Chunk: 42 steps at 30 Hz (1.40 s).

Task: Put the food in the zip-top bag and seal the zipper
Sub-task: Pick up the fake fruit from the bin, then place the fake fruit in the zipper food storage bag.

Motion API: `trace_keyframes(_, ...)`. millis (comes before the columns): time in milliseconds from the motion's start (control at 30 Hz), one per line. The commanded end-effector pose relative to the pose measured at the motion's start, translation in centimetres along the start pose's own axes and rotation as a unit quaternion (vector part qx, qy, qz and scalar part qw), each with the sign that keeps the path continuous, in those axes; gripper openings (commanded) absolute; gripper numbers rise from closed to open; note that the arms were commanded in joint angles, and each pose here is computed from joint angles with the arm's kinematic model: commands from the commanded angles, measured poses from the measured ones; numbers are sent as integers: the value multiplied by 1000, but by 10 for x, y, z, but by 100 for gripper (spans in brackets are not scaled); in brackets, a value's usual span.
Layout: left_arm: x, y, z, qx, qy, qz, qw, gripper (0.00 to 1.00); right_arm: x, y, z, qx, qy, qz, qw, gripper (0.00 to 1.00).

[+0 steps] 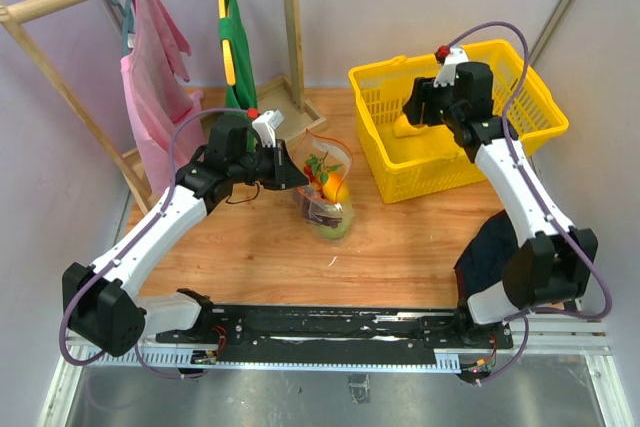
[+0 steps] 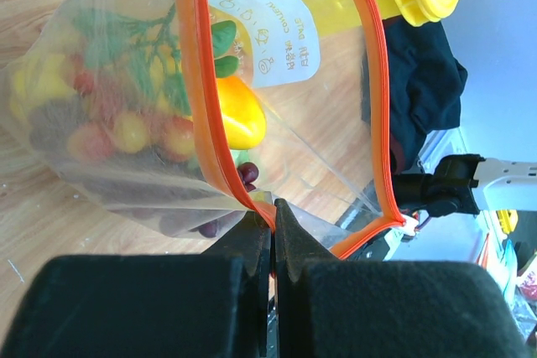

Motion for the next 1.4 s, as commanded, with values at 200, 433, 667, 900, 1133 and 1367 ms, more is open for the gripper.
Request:
trace_keyframes(200,-6,-4,-2,6,-26,-8,1000,1,-21,59,-54,-52,-54,-15,997,11)
trace_keyframes(433,-3,-1,4,5,-24,-23,999,0,-29,117,-71,-140,-75,-34,987,11)
trace_keyframes(667,-6,-3,4,1,-15,-17,1000,0,-21,170,-77,-213,-81,-48,972,12)
trace_keyframes(900,-10,-7,1,5,-15,0,1000,0,-6,202,-63,-248,-48,-63,966,12)
trace_keyframes(1133,-10,-11,0,22,-13,9,1000,1,21,210,-44,-248,22,-71,966,15)
trace_keyframes(1367,-4,-7,2,34,-8,12,999,0,46,210,-39,-259,112,-92,955,25)
Point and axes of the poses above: each gripper's point midway between its finger pads, its own z axis out along the fingers, its own y axis along the line the jaws close on, x = y × z, the point moved 10 cm from there along -z, back along the fingers, and after that the axes turned 7 degrees about -z, right-handed, at the moved point
